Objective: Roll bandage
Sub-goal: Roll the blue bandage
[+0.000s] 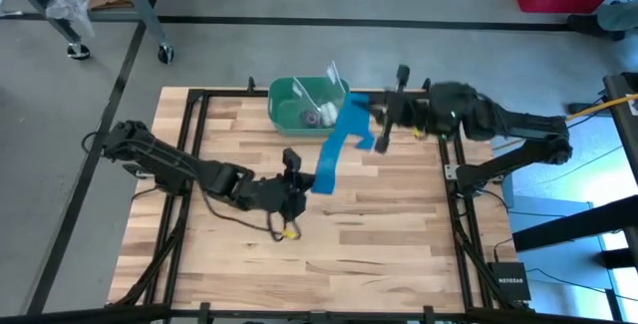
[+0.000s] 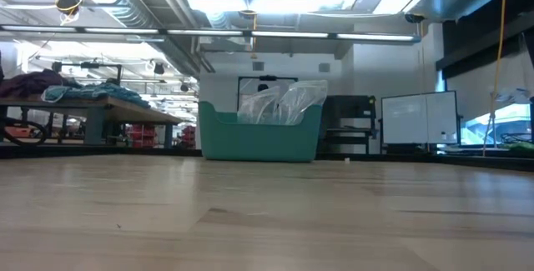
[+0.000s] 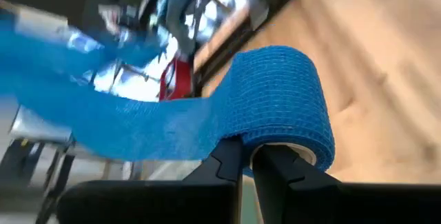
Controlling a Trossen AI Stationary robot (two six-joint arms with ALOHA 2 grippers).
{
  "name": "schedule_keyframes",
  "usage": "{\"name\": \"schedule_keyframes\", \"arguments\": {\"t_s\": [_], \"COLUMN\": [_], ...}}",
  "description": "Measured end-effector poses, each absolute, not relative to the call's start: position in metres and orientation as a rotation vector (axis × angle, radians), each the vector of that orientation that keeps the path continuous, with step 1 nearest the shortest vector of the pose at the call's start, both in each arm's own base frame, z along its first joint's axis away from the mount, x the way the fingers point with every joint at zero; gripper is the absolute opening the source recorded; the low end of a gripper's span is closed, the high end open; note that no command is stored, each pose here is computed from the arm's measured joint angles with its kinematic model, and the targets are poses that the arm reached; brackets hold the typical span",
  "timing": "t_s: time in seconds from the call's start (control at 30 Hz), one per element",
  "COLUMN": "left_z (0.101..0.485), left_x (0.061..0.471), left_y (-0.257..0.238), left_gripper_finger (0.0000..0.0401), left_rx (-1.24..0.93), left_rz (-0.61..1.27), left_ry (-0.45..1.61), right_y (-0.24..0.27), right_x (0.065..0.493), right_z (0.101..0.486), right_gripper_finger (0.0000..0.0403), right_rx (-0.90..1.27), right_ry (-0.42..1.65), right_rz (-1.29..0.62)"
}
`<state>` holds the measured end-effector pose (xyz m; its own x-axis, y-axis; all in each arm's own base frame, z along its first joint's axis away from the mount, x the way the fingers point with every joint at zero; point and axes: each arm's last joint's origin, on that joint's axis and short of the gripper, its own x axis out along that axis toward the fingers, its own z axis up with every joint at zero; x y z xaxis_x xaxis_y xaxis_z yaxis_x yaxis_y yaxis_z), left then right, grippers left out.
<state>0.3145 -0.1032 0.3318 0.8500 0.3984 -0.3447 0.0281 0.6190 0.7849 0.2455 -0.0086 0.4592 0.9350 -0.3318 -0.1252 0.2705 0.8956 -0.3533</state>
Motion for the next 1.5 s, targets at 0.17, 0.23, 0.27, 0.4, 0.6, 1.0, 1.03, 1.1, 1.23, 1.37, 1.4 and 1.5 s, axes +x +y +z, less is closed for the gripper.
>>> {"name": "schedule_keyframes", "arguments": {"t_s": [0.17,0.23,0.27,0.4,0.6,1.0,1.03,1.1,1.23,1.37,1.4,1.5], "left_z": [0.348,0.350,0.351,0.358,0.357,0.355,0.354,0.353,0.357,0.378,0.383,0.388], "left_x": [0.303,0.301,0.300,0.300,0.298,0.295,0.295,0.295,0.298,0.296,0.294,0.291], "left_y": [-0.122,-0.127,-0.128,-0.128,-0.126,-0.110,-0.108,-0.105,-0.099,-0.102,-0.104,-0.107], "left_gripper_finger": [0.0013,0.0013,0.0013,0.0013,0.0013,0.0013,0.0013,0.0013,0.0013,0.0013,0.0013,0.0013], "left_rx": [0.857,0.859,0.854,0.820,0.802,0.703,0.694,0.678,0.611,0.490,0.466,0.441], "left_rz": [0.135,0.118,0.115,0.127,0.129,0.185,0.190,0.202,0.238,0.295,0.317,0.378], "left_ry": [0.446,0.437,0.430,0.409,0.428,0.499,0.509,0.521,0.504,0.420,0.396,0.369], "right_y": [-0.041,-0.050,-0.053,-0.064,-0.065,-0.051,-0.050,-0.051,-0.050,-0.033,-0.028,-0.013], "right_x": [0.251,0.258,0.264,0.283,0.293,0.263,0.260,0.256,0.252,0.252,0.252,0.249], "right_z": [0.440,0.423,0.414,0.375,0.356,0.365,0.364,0.364,0.369,0.359,0.354,0.330], "right_gripper_finger": [0.0009,0.0020,0.0029,0.0083,0.0191,0.0275,0.0275,0.0275,0.0276,0.0276,0.0276,0.0276], "right_rx": [-0.232,-0.148,-0.098,-0.024,-0.023,0.280,0.286,0.278,0.201,0.091,0.075,0.042], "right_ry": [0.305,0.350,0.372,0.499,0.621,0.907,0.938,0.961,0.929,0.792,0.760,0.639], "right_rz": [-0.282,-0.260,-0.246,-0.230,-0.215,-0.035,-0.037,-0.060,-0.089,0.000,0.029,0.097]}}
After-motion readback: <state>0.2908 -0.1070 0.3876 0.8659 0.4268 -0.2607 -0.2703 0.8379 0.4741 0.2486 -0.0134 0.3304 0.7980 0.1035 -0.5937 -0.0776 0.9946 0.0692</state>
